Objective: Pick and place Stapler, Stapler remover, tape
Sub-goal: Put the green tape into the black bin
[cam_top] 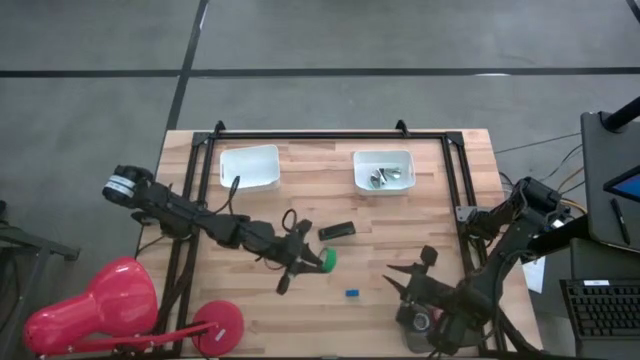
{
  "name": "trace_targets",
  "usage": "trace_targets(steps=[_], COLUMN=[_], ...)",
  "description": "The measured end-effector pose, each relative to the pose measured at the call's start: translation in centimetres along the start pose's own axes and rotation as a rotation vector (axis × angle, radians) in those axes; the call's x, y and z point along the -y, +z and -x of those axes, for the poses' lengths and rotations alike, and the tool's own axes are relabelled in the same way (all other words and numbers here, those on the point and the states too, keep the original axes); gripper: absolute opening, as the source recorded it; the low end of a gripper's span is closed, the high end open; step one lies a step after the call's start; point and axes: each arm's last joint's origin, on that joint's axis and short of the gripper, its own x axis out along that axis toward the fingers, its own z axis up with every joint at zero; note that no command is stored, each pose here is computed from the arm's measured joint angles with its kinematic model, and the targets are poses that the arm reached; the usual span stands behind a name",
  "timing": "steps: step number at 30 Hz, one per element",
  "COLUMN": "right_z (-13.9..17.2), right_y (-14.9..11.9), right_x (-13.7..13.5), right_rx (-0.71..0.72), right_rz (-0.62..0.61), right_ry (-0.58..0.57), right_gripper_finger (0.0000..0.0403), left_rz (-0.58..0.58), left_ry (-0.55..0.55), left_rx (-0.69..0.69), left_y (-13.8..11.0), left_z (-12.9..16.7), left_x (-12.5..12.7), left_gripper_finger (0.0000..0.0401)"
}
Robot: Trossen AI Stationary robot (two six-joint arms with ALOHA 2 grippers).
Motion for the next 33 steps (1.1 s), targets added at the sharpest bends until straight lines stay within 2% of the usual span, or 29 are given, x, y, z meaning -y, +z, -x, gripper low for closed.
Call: trace_targets(steps=[8, 14, 18, 22, 28, 33], right_z=[-3.2, -5.1, -6.1, -6.7, -7.6, -8.5], right_y=[2.0, 3.4, 4.2, 4.9, 5.9, 6.1], right_x=[-1.2, -1.1, -1.0, -1.0, -1.2, -0.8], right_rx=[0.048, 0.078, 0.094, 0.114, 0.114, 0.128], right_rz=[0.037, 0.063, 0.062, 0.067, 0.062, 0.06], right_ry=[-0.012, -0.035, -0.049, -0.046, 0.055, 0.054], right_gripper_finger=[0.0179, 0.0213, 0.0215, 0.0209, 0.0199, 0.0193], left_rz=[-0.016, -0.02, -0.02, -0.02, -0.02, -0.02], left_ry=[-0.018, -0.074, -0.076, -0.078, -0.081, -0.082], left_rx=[0.054, 0.087, 0.096, 0.105, 0.108, 0.108], left_y=[0.1, 0.2, 0.3, 0.3, 0.4, 0.4], left_z=[-0.4, -0.6, -0.6, -0.6, -0.6, -0.6], left_x=[0.3, 0.5, 0.5, 0.6, 0.7, 0.7], left_gripper_finger=[0.0064, 0.0045, 0.0043, 0.0059, 0.005, 0.0047])
